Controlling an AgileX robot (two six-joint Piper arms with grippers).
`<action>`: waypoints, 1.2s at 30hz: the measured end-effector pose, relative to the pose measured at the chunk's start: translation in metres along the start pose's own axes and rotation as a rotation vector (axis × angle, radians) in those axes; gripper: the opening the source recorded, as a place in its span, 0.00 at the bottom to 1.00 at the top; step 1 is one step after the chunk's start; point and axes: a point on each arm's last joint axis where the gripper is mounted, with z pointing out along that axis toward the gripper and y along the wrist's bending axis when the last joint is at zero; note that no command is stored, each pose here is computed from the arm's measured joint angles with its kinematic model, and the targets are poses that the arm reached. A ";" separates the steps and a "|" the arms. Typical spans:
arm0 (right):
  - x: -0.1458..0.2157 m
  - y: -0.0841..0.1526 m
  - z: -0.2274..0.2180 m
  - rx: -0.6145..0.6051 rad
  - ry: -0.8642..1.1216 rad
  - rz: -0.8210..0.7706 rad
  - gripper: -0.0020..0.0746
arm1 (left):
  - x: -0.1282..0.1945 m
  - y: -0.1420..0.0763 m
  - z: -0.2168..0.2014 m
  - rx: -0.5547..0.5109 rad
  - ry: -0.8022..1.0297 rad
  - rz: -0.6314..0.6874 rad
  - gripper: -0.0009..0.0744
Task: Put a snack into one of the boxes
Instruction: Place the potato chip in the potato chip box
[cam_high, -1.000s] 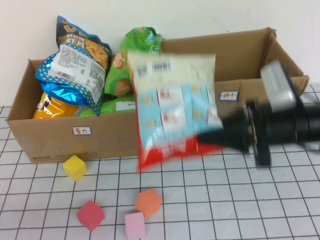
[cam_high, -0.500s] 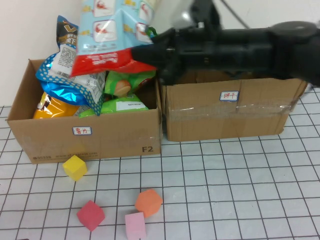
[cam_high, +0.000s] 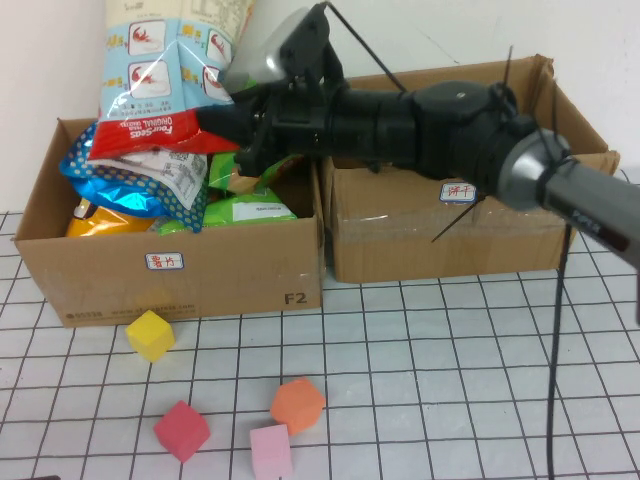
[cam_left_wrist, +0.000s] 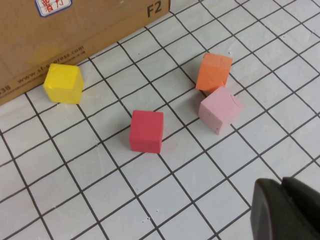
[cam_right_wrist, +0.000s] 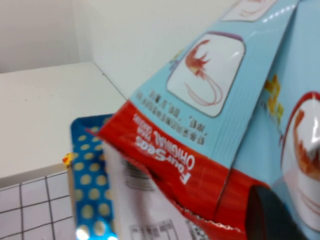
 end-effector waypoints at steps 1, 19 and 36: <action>0.003 0.000 0.002 0.003 0.002 0.004 0.12 | 0.000 0.000 0.000 0.000 0.000 0.000 0.01; 0.014 0.009 0.007 -0.109 0.057 0.064 0.75 | 0.000 -0.001 0.000 0.006 -0.002 -0.045 0.01; -0.001 0.007 -0.019 -0.197 0.189 -0.025 0.74 | 0.000 -0.001 0.000 0.006 -0.002 -0.068 0.01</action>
